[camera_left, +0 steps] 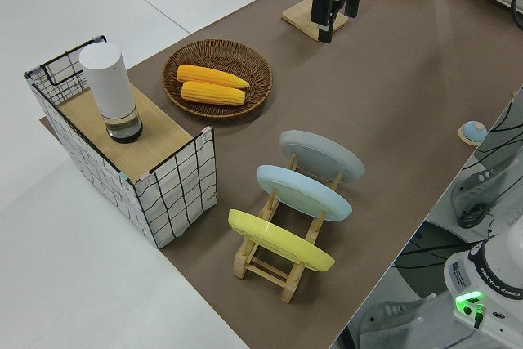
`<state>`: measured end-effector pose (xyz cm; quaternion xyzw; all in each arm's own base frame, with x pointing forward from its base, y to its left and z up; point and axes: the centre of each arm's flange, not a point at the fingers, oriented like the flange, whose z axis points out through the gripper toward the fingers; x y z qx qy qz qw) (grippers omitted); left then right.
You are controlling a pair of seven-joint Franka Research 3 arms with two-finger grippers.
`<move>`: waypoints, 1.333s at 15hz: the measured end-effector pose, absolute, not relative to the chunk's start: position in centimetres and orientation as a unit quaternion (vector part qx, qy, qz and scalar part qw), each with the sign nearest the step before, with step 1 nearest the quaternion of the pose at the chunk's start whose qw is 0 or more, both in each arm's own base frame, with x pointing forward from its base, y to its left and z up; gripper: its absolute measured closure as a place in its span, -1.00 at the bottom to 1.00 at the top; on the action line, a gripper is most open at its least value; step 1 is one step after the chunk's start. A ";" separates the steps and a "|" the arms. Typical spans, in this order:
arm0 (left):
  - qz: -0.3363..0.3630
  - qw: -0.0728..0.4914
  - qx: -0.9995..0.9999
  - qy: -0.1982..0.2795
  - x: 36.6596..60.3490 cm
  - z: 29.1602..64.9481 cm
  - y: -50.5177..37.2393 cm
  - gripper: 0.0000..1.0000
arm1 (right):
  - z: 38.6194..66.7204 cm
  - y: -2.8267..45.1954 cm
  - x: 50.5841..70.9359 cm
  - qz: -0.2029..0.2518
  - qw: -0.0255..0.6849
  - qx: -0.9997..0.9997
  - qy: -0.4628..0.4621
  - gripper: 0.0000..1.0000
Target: Pick gray plate from low plate rack and place it on table with left arm
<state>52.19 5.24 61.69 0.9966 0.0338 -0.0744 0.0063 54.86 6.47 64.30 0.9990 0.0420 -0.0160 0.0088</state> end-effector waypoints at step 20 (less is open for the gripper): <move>-0.105 -0.043 0.993 0.043 51.7 58.5 6.2 -0.98 | 64.3 6.5 54.9 -0.016 0.009 0.999 0.042 -0.97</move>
